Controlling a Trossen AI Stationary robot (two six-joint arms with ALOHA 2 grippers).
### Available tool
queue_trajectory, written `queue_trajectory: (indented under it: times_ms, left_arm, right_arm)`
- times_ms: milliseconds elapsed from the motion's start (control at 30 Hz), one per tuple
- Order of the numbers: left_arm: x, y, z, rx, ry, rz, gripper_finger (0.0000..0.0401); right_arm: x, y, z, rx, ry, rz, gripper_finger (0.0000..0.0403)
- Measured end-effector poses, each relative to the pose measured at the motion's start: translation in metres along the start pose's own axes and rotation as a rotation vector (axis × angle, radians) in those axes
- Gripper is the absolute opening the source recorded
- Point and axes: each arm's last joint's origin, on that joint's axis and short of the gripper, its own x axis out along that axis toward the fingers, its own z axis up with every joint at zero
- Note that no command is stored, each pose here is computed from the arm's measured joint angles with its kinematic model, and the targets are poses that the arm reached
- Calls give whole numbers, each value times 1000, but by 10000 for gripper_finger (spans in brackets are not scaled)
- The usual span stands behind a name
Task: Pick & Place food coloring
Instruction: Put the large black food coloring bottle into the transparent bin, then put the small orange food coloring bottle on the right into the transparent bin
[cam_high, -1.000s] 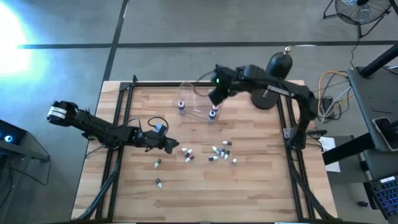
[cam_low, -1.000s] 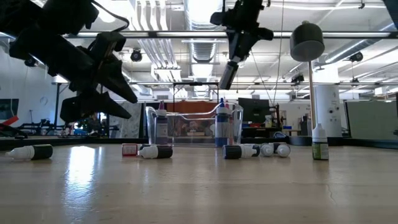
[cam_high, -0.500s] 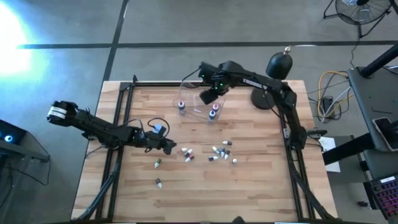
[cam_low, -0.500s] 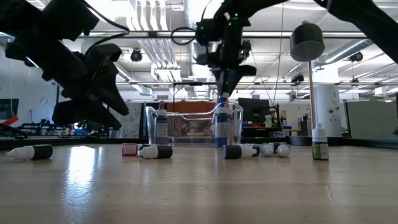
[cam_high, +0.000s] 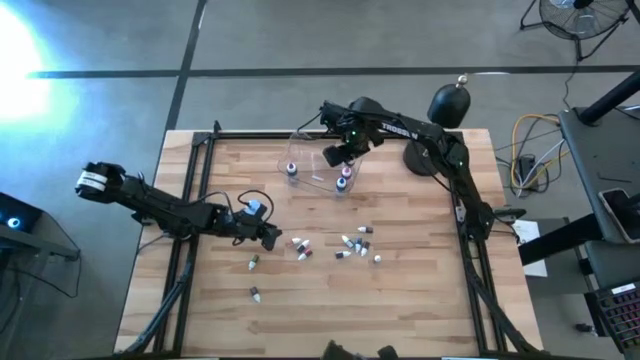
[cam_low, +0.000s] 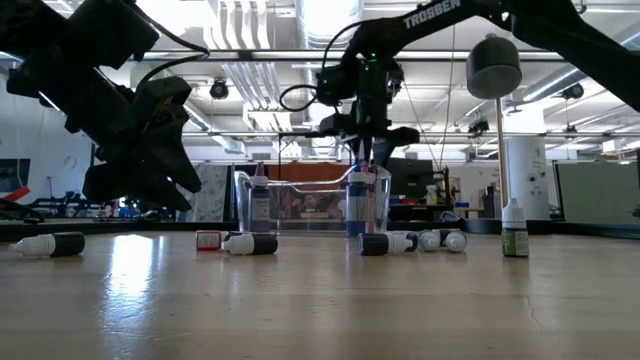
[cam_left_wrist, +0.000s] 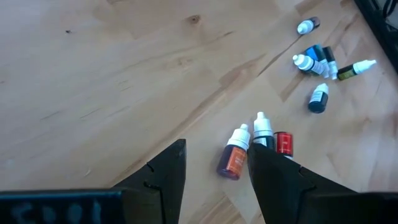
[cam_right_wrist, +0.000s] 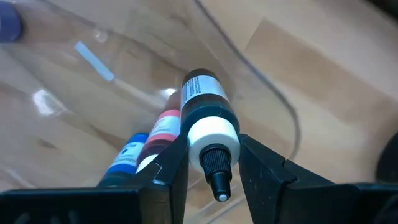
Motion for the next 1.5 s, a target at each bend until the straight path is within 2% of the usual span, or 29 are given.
queue_trajectory:
  times_ms: [133, 500, 633, 767, 867, 1000, 1200, 1333, 1500]
  left_arm:
    - [0, 0, 0, 1, -12, 7, 147]
    - [0, 0, 0, 1, -13, 7, 147]
    - [0, 0, 0, -1, -12, 7, 147]
    - [0, 0, 0, -2, -8, 5, 147]
    - [0, 0, 0, 13, -3, 4, 147]
    - [0, 1, -2, 33, 53, -12, 147]
    - [0, 4, -4, 52, 97, 7, 147]
    - [1, -7, 1, 265, 108, -46, 147]
    - [3, -15, 8, 662, -2, -36, 147]
  right_arm:
    - [5, 1, 0, 26, 18, 2, 121]
    - [5, 1, 1, 41, 9, -4, 190]
    - [-7, -1, -2, 38, -36, -15, 201]
    - [-33, -2, -10, 21, -122, -20, 208]
    - [-57, 3, -23, -38, -196, -15, 210]
    - [-92, 17, -57, -122, -284, 10, 210]
    - [-117, 39, -111, -194, -374, 7, 210]
    - [-124, 49, -146, -244, -439, -42, 210]
    - [-124, 57, -188, -336, -492, -115, 210]
